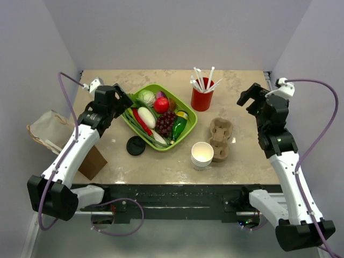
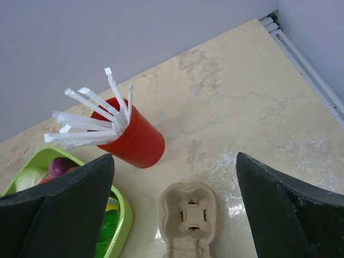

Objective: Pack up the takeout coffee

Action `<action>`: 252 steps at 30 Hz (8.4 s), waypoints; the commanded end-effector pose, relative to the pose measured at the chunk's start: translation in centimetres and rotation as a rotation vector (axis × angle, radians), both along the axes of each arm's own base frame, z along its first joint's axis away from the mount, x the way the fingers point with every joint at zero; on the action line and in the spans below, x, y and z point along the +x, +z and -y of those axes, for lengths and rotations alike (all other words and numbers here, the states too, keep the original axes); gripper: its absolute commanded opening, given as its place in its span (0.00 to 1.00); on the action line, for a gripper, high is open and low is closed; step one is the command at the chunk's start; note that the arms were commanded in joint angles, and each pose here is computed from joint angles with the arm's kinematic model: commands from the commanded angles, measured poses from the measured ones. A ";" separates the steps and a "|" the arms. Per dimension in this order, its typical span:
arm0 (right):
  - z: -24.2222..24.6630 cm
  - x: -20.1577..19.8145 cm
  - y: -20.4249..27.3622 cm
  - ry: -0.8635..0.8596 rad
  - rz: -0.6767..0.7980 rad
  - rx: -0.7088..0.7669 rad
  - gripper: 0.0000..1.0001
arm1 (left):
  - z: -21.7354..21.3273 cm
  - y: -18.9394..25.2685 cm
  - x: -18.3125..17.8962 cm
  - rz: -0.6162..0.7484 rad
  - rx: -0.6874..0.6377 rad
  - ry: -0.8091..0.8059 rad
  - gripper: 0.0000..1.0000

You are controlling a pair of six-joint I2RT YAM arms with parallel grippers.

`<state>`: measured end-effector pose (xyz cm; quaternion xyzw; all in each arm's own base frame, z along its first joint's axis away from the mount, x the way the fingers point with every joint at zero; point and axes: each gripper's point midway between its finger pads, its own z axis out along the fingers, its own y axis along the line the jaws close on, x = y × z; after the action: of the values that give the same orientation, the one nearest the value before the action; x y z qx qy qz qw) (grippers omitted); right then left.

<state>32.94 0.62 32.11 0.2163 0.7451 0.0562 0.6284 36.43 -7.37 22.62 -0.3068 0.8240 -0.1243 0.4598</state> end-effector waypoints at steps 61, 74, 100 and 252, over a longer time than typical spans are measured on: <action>-2.9 2.2 -1.3 0.210 -0.023 -0.112 0.98 | -10.5 -11.0 9.5 -0.236 -0.043 0.697 0.00; -2.7 3.6 -2.6 0.196 -0.087 -0.131 0.98 | -7.8 -14.6 16.9 -0.191 -0.304 0.810 0.00; -5.1 2.8 -0.4 0.329 -0.006 -0.096 0.98 | -0.7 0.0 14.4 0.027 -0.105 0.326 1.00; -14.7 2.2 -5.0 0.368 -0.262 -0.167 0.72 | 7.9 -15.6 -5.6 -0.474 0.265 -0.174 0.19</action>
<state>35.21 15.78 26.20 0.0277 0.8562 0.0883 0.5084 29.67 -14.87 6.18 -0.1804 0.9485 0.0246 0.2591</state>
